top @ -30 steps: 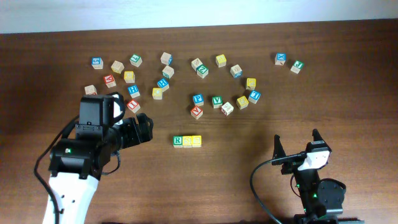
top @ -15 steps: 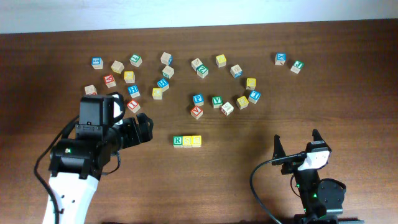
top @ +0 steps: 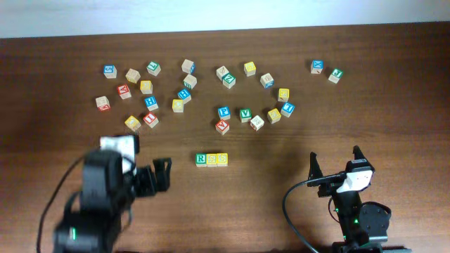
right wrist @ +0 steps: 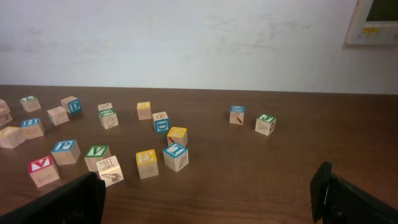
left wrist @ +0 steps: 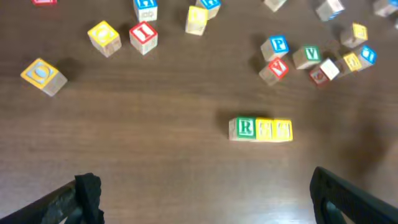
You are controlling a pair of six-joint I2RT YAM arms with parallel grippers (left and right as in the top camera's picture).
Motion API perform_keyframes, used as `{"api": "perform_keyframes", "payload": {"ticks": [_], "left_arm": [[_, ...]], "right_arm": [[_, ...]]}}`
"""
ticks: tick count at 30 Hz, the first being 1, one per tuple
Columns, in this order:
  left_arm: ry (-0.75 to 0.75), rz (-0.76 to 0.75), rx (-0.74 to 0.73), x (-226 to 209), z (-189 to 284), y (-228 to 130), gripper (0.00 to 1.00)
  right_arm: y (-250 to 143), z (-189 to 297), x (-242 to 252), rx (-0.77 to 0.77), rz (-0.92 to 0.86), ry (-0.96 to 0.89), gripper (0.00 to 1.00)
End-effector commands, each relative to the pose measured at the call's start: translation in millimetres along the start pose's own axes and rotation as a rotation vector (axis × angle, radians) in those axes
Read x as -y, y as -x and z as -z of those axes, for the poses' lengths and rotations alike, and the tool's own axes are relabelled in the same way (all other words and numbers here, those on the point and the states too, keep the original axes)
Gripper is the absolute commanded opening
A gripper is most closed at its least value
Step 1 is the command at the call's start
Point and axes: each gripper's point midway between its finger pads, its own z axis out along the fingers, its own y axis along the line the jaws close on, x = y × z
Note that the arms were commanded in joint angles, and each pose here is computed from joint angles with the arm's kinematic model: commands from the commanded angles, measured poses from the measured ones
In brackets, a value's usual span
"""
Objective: Spell out RSS
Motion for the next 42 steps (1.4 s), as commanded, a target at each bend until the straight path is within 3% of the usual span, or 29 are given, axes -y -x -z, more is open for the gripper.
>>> {"api": "perform_keyframes", "payload": {"ticks": [1,4,10,15,26,42], "left_arm": [[-0.020,-0.101,0.100,-6.9,9.6,-31.8,0.99],[-0.041,-0.136,0.225,-10.0,18.2,-47.3,0.99],[-0.047,-0.150,0.338,-20.0,-9.4,-65.0,0.99],[0.014,-0.241,0.507,-30.1,-23.2,-35.3,0.99],[0.074,-0.230,0.811,-45.1,-20.4,6.6,0.99],[0.145,-0.197,0.766,-59.7,-27.2,-0.5,0.99]], "right_arm": [[-2.6,-0.1,-0.9,-0.003,0.004,0.003,0.98],[-2.6,-0.1,-1.0,-0.003,0.004,0.004,0.98],[-2.5,-0.1,-0.9,-0.002,0.004,0.003,0.98],[-2.5,-0.1,-0.9,-0.002,0.004,0.003,0.98],[-2.5,-0.1,-1.0,-0.002,0.004,0.004,0.98],[-2.5,-0.1,-0.9,-0.002,0.004,0.003,0.98]]}}
